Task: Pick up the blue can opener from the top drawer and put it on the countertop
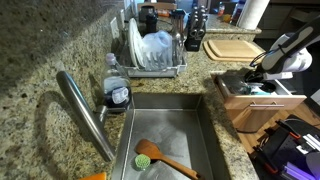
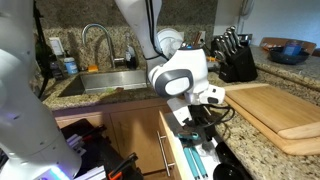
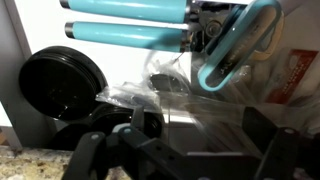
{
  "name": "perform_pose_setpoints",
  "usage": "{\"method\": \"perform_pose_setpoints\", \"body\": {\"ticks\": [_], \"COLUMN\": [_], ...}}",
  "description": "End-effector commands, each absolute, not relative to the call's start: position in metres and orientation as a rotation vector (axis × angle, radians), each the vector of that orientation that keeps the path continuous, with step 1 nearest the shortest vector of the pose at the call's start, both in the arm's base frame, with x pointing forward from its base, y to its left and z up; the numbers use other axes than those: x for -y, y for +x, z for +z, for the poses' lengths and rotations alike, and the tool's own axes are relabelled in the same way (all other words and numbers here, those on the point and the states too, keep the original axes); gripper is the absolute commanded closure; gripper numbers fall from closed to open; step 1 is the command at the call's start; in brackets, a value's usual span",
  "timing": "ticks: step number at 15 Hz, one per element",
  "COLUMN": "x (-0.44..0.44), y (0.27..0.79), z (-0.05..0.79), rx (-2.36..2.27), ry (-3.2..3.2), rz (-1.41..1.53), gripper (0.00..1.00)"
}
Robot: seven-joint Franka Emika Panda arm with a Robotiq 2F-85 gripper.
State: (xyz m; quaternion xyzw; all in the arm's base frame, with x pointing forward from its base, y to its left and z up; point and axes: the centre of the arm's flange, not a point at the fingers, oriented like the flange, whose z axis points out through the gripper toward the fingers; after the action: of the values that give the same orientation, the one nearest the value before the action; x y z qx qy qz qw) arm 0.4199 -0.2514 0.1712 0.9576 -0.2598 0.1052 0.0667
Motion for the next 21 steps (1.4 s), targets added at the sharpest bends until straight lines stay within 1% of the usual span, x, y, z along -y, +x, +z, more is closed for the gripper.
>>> {"method": "perform_pose_setpoints", "body": {"ticks": [1,7,11,17,18,21], "x": [0.251,0.251,0.245,0.235,0.233,0.229], "y": [0.42,0.412,0.407,0.427,0.421,0.426], "z": [0.171,0.139,0.138,0.134,0.14,0.142], "rx": [0.79,1.152,1.131,1.274,1.215,1.242], "ry": [2.886,2.853,2.849,2.834,2.846,2.843], "rz": [0.316,0.17,0.166,0.245,0.212,0.225], "gripper": [0.0,0.0,0.0,0.0,0.0,0.0]}}
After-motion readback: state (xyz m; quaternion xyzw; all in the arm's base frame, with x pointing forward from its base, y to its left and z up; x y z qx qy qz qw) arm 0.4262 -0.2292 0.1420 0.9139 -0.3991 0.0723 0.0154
